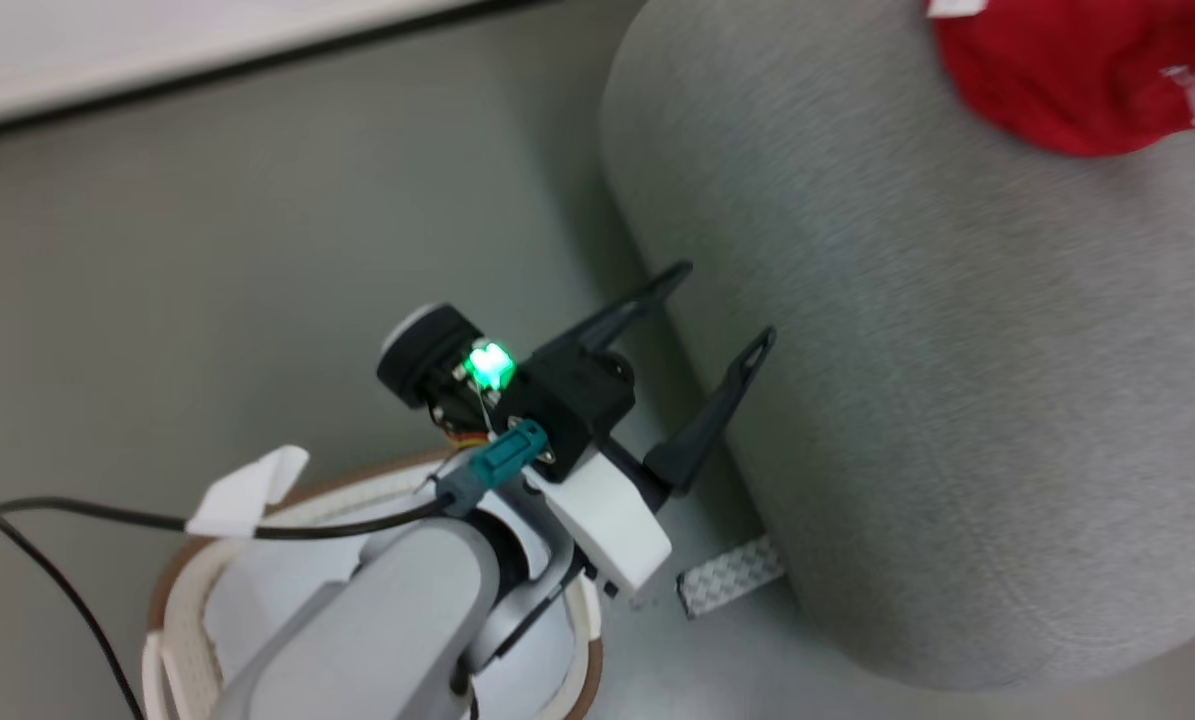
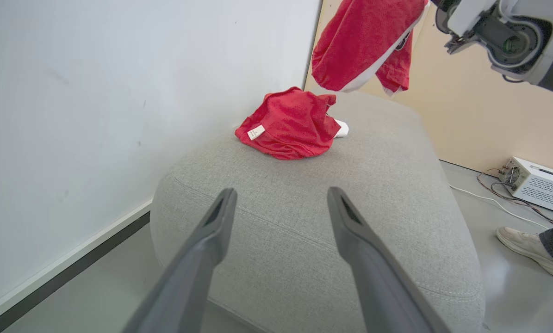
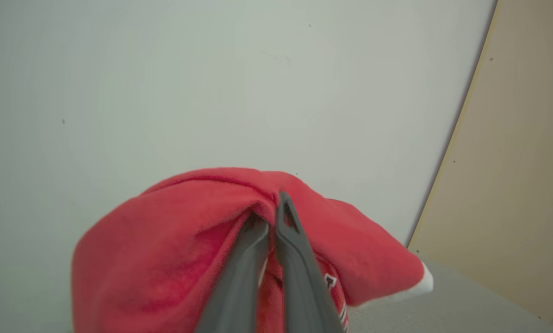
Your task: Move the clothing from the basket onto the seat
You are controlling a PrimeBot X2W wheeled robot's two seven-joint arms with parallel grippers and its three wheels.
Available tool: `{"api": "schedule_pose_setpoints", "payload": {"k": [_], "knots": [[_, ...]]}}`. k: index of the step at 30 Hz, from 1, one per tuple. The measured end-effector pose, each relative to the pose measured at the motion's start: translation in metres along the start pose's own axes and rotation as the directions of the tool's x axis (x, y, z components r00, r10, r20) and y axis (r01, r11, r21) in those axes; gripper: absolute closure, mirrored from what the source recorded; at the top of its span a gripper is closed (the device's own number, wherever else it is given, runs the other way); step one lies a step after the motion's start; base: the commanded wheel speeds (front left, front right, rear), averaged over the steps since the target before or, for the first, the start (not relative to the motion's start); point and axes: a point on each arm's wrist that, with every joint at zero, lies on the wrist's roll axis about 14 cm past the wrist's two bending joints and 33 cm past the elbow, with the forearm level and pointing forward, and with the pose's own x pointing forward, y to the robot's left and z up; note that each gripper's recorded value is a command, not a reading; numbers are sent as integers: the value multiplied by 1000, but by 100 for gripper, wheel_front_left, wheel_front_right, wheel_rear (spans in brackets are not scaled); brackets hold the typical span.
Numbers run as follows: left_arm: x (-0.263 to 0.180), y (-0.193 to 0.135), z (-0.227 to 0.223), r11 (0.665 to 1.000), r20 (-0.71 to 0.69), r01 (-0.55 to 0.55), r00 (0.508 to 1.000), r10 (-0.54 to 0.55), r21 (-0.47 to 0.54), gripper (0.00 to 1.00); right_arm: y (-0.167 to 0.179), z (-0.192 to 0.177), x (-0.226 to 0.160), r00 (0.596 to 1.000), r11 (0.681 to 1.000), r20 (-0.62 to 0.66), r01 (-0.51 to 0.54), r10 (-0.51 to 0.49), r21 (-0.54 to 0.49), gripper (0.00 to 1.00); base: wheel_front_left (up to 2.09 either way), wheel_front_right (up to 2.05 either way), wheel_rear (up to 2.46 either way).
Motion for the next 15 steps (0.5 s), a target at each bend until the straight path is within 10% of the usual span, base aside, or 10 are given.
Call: {"api": "schedule_pose_setpoints", "payload": {"k": [7, 14, 15], "knots": [[-10, 72, -55, 991, -22, -117, 993, 116, -62, 0, 2, -82, 64, 987, 995, -121, 98, -102, -34, 100, 0, 0, 0], [-45, 111, -113, 958, -116, -260, 962, 247, -117, 0, 10, -221, 25, 890, 983, -420, 153, -180, -96, 100, 0, 0, 0], [-50, 113, -117, 955, -129, -272, 958, 258, -116, 0, 19, -232, 21, 880, 985, -442, 149, -171, -84, 85, 0, 0, 0]]}}
